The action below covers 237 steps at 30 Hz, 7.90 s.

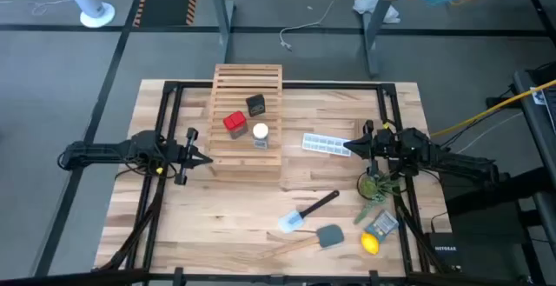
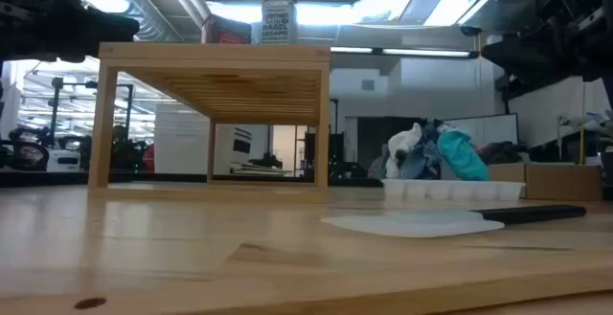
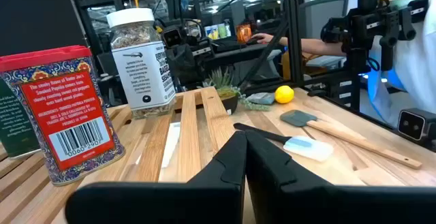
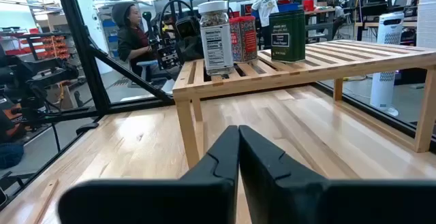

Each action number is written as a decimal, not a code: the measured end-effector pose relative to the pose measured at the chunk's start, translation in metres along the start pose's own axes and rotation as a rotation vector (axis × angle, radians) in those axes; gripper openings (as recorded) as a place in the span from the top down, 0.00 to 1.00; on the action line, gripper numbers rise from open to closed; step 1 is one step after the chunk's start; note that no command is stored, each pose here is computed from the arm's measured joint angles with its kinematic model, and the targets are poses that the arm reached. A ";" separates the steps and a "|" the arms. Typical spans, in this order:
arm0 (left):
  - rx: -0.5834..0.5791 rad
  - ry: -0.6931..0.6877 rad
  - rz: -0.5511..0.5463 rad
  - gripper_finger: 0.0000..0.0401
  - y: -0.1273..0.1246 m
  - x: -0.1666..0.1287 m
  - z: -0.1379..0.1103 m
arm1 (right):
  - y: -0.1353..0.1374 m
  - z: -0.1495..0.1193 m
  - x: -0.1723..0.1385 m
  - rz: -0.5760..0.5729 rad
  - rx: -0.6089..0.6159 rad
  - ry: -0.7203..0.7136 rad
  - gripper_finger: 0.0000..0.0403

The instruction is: Shelf spices

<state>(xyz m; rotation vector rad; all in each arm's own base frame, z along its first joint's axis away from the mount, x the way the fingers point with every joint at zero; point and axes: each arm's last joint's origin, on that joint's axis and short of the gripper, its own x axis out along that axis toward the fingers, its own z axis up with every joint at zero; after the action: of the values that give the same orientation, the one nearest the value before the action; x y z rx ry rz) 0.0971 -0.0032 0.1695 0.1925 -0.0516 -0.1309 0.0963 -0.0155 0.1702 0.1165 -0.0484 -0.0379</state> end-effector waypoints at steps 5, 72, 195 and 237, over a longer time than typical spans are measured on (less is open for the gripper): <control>0.000 0.000 0.000 1.00 0.000 0.000 0.000 | 0.000 0.000 0.000 0.000 0.000 0.000 0.96; 0.004 -0.004 -0.003 1.00 0.000 0.000 0.000 | 0.000 0.000 0.000 -0.002 0.000 0.000 0.96; -0.325 0.437 0.573 0.43 0.038 0.115 0.051 | -0.001 -0.001 0.000 -0.029 0.002 0.009 0.96; -0.250 0.337 0.668 0.59 0.060 0.117 0.058 | -0.001 -0.001 0.000 -0.028 0.003 0.011 0.96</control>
<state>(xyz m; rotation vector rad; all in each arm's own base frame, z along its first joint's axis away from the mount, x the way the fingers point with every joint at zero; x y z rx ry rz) 0.2164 0.0287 0.2426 -0.0608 0.2351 0.5591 0.0963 -0.0163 0.1687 0.1201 -0.0356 -0.0655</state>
